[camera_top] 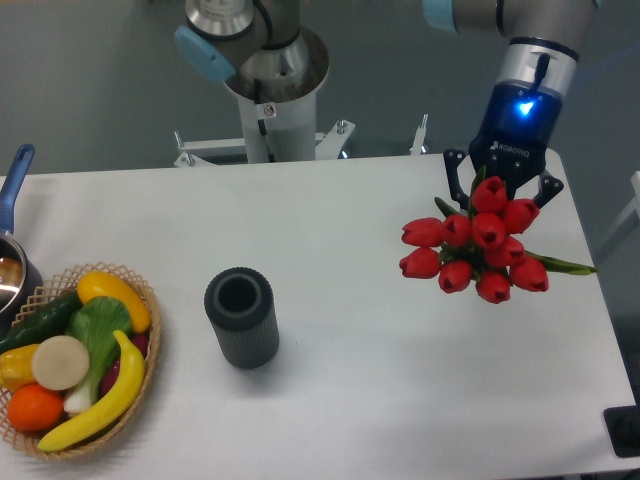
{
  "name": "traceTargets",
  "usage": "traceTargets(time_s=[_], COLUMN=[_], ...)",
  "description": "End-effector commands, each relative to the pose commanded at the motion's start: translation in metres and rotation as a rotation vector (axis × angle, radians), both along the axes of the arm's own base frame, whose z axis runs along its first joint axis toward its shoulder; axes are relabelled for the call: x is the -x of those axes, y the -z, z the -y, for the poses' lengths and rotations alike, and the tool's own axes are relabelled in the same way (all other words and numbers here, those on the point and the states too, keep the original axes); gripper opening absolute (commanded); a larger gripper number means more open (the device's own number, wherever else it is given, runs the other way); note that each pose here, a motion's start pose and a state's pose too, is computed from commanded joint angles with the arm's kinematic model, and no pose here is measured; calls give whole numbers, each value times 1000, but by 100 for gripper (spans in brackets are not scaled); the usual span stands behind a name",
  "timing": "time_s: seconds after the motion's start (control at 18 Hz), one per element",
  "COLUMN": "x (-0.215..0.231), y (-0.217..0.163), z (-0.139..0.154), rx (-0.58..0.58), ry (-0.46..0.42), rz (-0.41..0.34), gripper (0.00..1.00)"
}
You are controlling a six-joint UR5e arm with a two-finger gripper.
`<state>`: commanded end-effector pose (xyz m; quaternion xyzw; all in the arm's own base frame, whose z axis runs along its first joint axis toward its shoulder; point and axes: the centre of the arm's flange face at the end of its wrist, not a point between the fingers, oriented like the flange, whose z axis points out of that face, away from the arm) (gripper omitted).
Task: Insert the flowers into the vase
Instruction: 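Carry the red tulips toward the black vase and lower stems in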
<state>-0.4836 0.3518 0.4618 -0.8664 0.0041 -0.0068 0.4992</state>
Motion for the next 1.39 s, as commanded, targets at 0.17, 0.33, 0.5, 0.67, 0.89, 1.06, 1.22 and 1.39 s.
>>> traceTargets(time_s=[0.17,0.33,0.5,0.67,0.89,1.06,1.22,1.39], x=[-16,-36,-58,-80,-103,-114,-126,-147], y=[-8,-11,-10,0,5,5,2,7], z=[-18,-40,-61,-79,-89,-97,-102,-116], rx=[-92,-146,-198,-251,-344,-400,-462,-458], ry=[68,136,208,283,367,411,450,488], rz=[26,48,64,84,82,82,98,118], gripper=[33,33,33,33,33,33,33,33])
